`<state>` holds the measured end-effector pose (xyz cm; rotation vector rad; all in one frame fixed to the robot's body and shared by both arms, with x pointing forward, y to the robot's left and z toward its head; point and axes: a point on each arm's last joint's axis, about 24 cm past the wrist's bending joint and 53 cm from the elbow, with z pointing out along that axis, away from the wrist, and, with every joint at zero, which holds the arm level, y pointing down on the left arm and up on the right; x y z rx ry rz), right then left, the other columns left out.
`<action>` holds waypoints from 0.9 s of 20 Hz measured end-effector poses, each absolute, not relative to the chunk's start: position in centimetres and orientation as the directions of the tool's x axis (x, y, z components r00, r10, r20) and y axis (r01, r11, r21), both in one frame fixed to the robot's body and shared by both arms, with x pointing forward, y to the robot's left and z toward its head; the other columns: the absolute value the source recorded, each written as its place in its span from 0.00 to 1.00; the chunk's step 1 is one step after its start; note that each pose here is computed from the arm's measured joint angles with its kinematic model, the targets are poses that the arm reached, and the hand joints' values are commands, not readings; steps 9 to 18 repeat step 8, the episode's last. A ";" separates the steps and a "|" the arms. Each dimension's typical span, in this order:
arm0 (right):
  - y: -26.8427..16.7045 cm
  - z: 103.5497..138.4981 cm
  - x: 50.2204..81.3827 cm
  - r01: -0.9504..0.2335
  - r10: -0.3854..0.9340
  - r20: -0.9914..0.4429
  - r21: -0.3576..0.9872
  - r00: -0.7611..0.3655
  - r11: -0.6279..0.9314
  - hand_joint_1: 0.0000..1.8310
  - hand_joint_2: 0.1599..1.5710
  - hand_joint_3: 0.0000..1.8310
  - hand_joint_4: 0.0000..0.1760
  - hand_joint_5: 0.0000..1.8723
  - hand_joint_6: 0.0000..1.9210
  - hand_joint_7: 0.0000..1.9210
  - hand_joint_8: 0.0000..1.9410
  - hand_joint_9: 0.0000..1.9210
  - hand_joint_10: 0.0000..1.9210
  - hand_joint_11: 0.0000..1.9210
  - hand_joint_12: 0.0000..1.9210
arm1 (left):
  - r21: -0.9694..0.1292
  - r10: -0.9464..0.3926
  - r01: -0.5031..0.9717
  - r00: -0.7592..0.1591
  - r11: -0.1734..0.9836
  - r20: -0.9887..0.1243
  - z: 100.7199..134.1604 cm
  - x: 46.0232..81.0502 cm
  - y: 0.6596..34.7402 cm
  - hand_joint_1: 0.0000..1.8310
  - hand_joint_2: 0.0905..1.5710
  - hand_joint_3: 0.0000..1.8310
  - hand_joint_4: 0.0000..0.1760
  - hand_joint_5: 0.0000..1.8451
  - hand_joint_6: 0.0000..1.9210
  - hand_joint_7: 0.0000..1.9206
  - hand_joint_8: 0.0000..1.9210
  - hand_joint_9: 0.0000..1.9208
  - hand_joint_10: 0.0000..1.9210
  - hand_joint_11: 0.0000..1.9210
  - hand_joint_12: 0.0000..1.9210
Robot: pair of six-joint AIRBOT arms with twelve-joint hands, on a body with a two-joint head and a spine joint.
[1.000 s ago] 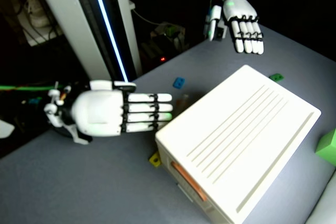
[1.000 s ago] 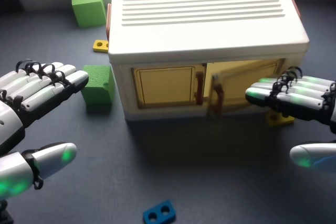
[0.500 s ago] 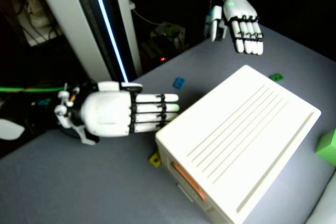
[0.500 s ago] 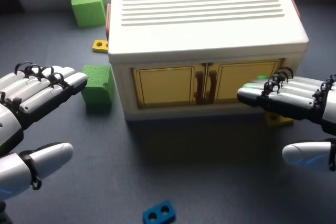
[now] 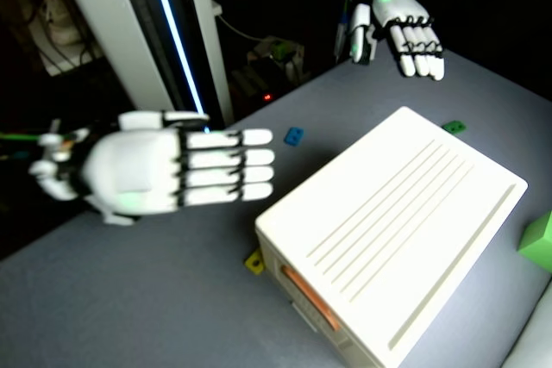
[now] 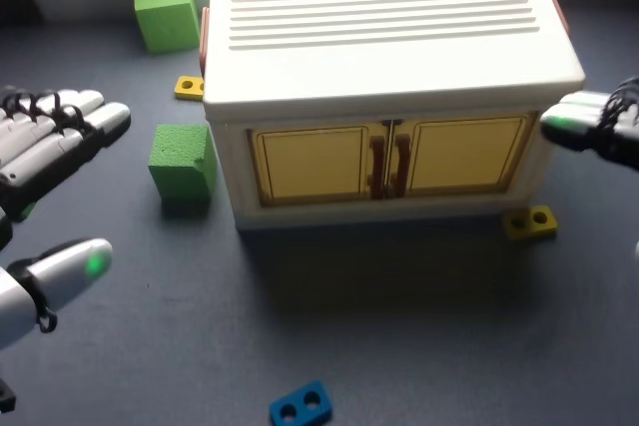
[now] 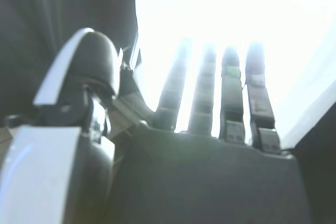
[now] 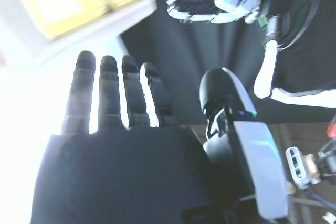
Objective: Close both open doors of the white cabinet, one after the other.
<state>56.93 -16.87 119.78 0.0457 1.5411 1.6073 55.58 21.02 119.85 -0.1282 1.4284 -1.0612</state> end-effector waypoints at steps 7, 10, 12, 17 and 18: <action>-20.4 123.4 59.2 -0.617 0.737 -0.493 0.776 -0.462 0.131 0.27 0.86 0.00 0.00 0.08 0.00 0.03 0.00 0.01 0.00 0.00 0.03 | -0.626 -0.719 0.559 -0.074 0.544 -0.691 122.9 56.2 22.5 0.01 0.98 0.00 0.00 0.04 0.00 0.02 0.00 0.00 0.00 0.00 0.00; -20.7 123.6 59.5 -0.619 0.752 -0.482 0.775 -0.450 0.127 0.30 0.85 0.00 0.06 0.08 0.00 0.02 0.00 0.00 0.00 0.00 0.01 | -0.622 -0.725 0.568 -0.063 0.539 -0.685 123.2 56.4 22.5 0.00 0.98 0.00 0.00 0.04 0.00 0.01 0.00 0.00 0.00 0.00 0.00; -20.7 123.6 59.5 -0.619 0.752 -0.482 0.775 -0.450 0.127 0.30 0.85 0.00 0.06 0.08 0.00 0.02 0.00 0.00 0.00 0.00 0.01 | -0.622 -0.725 0.568 -0.063 0.539 -0.685 123.2 56.4 22.5 0.00 0.98 0.00 0.00 0.04 0.00 0.01 0.00 0.00 0.00 0.00 0.00; -20.7 123.6 59.5 -0.619 0.752 -0.482 0.775 -0.450 0.127 0.30 0.85 0.00 0.06 0.08 0.00 0.02 0.00 0.00 0.00 0.00 0.01 | -0.622 -0.725 0.568 -0.063 0.539 -0.685 123.2 56.4 22.5 0.00 0.98 0.00 0.00 0.04 0.00 0.01 0.00 0.00 0.00 0.00 0.00; -20.7 123.6 59.5 -0.619 0.752 -0.482 0.775 -0.450 0.127 0.30 0.85 0.00 0.06 0.08 0.00 0.02 0.00 0.00 0.00 0.00 0.01 | -0.622 -0.725 0.568 -0.063 0.539 -0.685 123.2 56.4 22.5 0.00 0.98 0.00 0.00 0.04 0.00 0.01 0.00 0.00 0.00 0.00 0.00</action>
